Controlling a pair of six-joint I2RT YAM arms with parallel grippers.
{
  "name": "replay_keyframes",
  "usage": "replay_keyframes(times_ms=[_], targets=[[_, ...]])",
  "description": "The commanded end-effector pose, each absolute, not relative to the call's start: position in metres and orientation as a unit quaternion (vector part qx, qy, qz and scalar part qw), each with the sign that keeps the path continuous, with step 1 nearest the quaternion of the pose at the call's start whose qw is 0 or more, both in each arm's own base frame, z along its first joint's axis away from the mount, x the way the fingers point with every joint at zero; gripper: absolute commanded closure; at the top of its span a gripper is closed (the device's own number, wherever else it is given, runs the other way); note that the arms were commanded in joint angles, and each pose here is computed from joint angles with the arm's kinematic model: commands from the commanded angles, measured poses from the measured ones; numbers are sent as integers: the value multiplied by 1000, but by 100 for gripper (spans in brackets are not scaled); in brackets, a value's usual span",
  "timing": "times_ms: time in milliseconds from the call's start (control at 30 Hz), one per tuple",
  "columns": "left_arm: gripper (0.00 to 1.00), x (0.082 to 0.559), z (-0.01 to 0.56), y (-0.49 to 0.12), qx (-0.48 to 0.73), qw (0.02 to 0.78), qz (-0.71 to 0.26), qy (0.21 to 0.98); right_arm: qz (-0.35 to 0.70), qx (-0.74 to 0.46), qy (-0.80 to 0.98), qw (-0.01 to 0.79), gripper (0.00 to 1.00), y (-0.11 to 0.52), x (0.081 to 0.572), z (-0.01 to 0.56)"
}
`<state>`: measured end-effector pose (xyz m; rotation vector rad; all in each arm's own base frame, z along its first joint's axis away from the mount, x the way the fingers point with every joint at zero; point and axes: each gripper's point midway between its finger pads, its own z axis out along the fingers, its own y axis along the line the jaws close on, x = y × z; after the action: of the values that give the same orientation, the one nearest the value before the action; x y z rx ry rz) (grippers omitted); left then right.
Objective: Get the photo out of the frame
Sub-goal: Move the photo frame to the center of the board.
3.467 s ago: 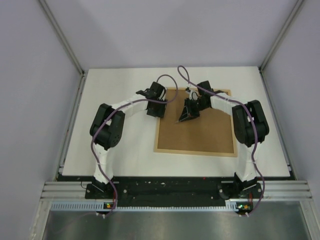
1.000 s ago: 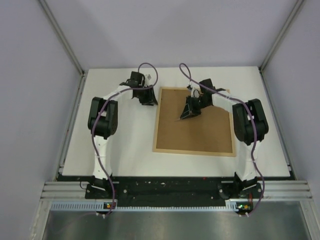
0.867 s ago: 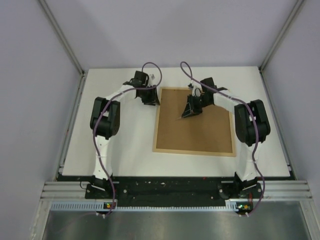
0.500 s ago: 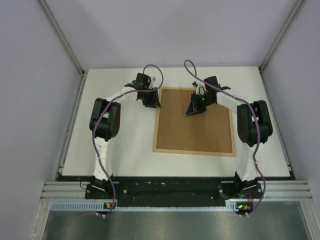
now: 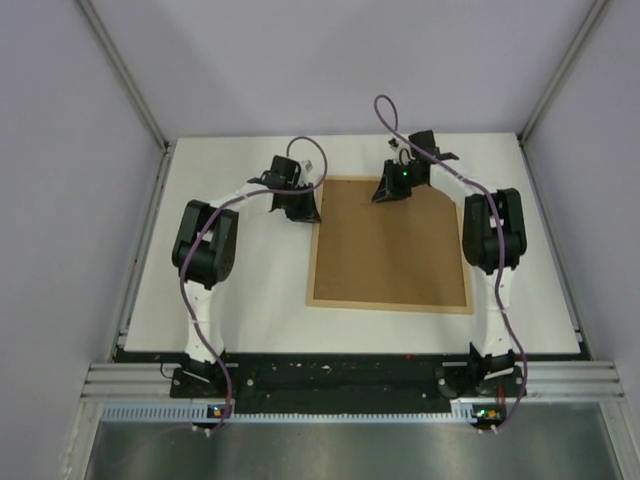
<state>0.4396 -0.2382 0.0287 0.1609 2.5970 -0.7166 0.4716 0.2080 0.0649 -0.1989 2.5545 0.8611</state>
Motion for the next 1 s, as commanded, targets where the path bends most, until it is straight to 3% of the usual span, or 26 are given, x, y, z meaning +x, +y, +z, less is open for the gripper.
replay_keyframes(times_ms=[0, 533, 833, 967], targets=[[90, 355, -29, -222, 80, 64, -231, 968, 237, -44, 942, 233, 100, 185, 506, 29], [94, 286, -23, -257, 134, 8, -290, 948, 244, -26, 924, 293, 100, 194, 571, 46], [94, 281, -6, -281, 162, 31, -306, 937, 292, -55, 919, 258, 100, 214, 543, 59], [84, 312, 15, -263, 131, 85, -311, 938, 344, -69, 904, 246, 100, 223, 512, 99]])
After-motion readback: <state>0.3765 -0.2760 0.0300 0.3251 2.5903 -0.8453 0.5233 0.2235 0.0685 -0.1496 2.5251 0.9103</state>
